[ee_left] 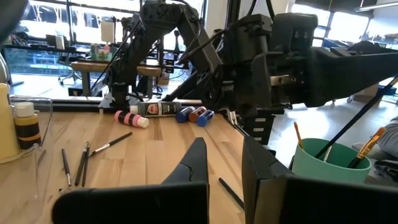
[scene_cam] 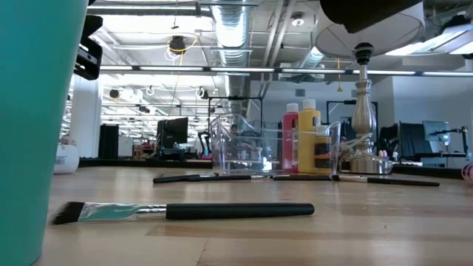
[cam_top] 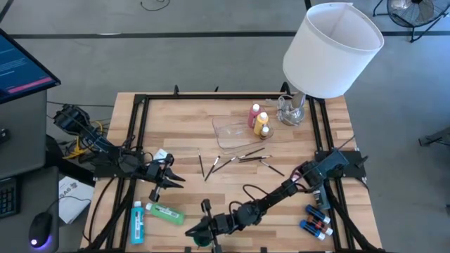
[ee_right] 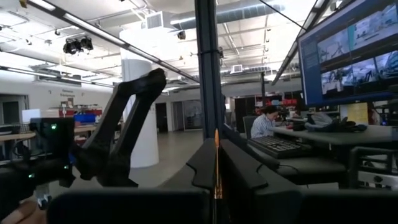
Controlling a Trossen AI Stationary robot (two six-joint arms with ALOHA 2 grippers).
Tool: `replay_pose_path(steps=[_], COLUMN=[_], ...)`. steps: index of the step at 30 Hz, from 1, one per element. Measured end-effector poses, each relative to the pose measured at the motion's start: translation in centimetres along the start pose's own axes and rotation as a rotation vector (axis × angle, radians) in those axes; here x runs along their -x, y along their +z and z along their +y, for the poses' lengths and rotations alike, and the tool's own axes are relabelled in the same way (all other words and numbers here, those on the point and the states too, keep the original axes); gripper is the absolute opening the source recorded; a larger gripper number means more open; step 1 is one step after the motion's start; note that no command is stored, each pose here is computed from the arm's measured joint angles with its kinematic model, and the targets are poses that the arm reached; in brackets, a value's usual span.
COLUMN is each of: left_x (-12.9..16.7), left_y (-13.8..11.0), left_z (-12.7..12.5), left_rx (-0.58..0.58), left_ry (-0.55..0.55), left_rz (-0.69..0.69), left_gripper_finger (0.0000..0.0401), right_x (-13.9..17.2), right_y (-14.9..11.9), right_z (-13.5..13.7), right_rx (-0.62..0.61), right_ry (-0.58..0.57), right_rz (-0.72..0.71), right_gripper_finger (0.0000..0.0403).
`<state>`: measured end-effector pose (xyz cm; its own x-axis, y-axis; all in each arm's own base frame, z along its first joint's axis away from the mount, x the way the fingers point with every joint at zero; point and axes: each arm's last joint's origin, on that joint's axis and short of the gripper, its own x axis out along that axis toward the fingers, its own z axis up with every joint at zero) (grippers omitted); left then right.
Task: Pick & Place Paint Supplies
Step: Put the gold paintbrush into the green cup, then put the big white paint bottle into the transparent bin
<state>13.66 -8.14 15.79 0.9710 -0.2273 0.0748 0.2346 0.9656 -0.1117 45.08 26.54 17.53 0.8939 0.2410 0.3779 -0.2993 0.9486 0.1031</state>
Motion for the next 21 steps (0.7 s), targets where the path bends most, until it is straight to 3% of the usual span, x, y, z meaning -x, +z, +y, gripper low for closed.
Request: replay_pose_path(steps=[10, 21], left_x=[0.00, 0.00], left_y=[-0.01, -0.01], left_z=[-0.01, 0.01], left_rx=[0.000, 0.003], left_ry=[-0.002, 0.002], left_rz=[0.001, 0.001], left_gripper_finger=[0.0001, 0.0001], right_x=[0.00, 0.01], right_y=[-0.01, 0.00], right_z=[0.00, 0.04], right_rx=[-0.025, -0.025], right_ry=[-0.001, -0.001], right_rz=[0.001, 0.001], right_gripper_finger=[0.0063, 0.0069])
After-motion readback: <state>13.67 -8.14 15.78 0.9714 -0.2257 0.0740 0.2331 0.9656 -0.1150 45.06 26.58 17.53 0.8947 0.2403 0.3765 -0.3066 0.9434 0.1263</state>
